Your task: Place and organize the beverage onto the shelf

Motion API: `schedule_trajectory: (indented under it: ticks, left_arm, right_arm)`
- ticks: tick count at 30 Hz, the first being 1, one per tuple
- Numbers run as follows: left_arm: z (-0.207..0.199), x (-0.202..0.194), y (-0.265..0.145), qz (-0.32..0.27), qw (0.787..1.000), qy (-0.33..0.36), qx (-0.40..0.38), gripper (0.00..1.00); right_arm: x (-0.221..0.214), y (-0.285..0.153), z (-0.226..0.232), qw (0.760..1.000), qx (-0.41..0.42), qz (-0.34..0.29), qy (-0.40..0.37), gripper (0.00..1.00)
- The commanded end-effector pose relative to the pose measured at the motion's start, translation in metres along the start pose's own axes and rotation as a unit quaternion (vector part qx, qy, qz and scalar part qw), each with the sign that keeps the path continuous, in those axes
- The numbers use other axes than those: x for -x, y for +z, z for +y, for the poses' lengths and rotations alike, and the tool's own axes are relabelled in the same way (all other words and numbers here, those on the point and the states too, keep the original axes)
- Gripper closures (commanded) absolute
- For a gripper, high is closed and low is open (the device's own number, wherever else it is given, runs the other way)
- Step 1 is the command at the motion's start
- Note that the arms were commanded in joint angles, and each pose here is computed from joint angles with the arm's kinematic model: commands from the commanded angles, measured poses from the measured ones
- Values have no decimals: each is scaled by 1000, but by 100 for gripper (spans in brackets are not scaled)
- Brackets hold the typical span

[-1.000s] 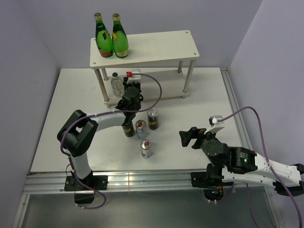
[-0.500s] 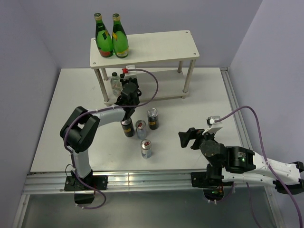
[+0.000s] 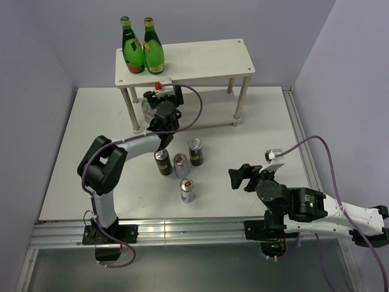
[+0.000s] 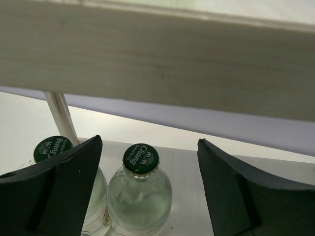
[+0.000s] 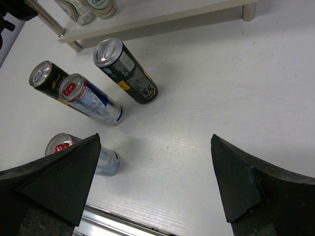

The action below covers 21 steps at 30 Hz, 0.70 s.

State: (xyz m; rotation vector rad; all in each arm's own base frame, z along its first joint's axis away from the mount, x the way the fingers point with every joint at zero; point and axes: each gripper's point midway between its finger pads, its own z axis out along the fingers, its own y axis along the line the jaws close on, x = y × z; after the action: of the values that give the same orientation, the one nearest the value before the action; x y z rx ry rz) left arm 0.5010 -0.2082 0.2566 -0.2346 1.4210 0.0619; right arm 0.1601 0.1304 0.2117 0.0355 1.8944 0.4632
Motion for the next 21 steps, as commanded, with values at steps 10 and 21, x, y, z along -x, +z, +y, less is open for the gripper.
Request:
schedule_trajectory:
  ticks: [10,21]
  left_arm:
    - [-17,49,-38,10,998,-31,-54,1]
    - [-14,59,-165,114,988,21,-100,2]
  right_arm:
    - [11,-2,-2,1000,-7,-19,15,0]
    - [19,0,26,1000,27,-14,3,0]
